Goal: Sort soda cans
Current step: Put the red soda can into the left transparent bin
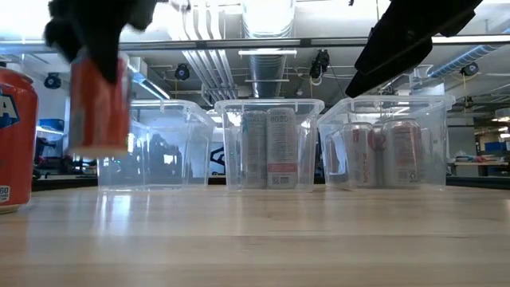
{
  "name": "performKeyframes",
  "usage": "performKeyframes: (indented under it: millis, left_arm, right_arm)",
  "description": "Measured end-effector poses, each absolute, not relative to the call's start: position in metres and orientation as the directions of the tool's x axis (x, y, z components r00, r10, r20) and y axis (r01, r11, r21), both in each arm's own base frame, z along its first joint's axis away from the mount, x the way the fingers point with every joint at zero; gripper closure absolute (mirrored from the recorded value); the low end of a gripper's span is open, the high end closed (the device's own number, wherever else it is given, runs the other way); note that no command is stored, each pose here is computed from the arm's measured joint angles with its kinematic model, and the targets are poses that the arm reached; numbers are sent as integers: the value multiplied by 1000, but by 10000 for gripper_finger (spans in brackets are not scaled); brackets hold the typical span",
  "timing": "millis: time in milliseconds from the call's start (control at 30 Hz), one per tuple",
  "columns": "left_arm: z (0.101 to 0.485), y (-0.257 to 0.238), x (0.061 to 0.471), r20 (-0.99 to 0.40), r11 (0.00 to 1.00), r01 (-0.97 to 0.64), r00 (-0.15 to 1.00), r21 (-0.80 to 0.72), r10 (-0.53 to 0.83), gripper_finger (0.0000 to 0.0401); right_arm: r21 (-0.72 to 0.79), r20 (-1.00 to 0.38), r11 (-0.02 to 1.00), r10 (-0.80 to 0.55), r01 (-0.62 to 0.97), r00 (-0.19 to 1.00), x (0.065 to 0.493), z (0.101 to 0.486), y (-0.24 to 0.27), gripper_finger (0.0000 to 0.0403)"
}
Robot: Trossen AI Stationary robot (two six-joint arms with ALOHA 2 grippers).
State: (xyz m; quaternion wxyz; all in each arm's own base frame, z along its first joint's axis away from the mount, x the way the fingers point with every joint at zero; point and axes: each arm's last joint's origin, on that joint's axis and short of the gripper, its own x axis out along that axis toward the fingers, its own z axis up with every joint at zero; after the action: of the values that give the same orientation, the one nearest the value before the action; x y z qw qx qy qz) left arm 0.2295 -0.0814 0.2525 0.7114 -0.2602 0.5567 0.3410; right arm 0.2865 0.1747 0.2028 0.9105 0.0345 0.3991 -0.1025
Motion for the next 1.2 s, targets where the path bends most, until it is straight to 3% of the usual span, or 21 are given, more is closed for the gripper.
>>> performKeyframes:
  millis: [300, 500, 667, 867, 1067, 1200]
  left_arm:
    - [318, -87, 245, -923, 852, -522, 346, -41, 167, 118]
    - [374, -81, 244, -825, 901, -433, 494, 40, 274, 118]
    - [414, -49, 235, -729, 805, -580, 496, 125, 471, 118]
    - [412, 18, 236, -756, 621, -770, 319, 144, 572, 118]
    - [373, 88, 234, -854, 451, -877, 102, 165, 510, 118]
    - [344, 115, 239, -887, 412, -907, 117, 88, 446, 118]
  right_arm:
    - [-20, -734, 977, -160, 213, 660, 287, 203, 175, 39]
    - [-6, -737, 972, -162, 233, 656, 286, 201, 174, 39]
    - [4, -740, 968, -166, 251, 651, 284, 198, 173, 39]
    - [6, -741, 967, -166, 253, 651, 284, 198, 173, 39]
    - [35, -727, 965, -154, 259, 669, 286, 199, 175, 39]
    - [41, -718, 967, -147, 252, 680, 287, 200, 175, 39]
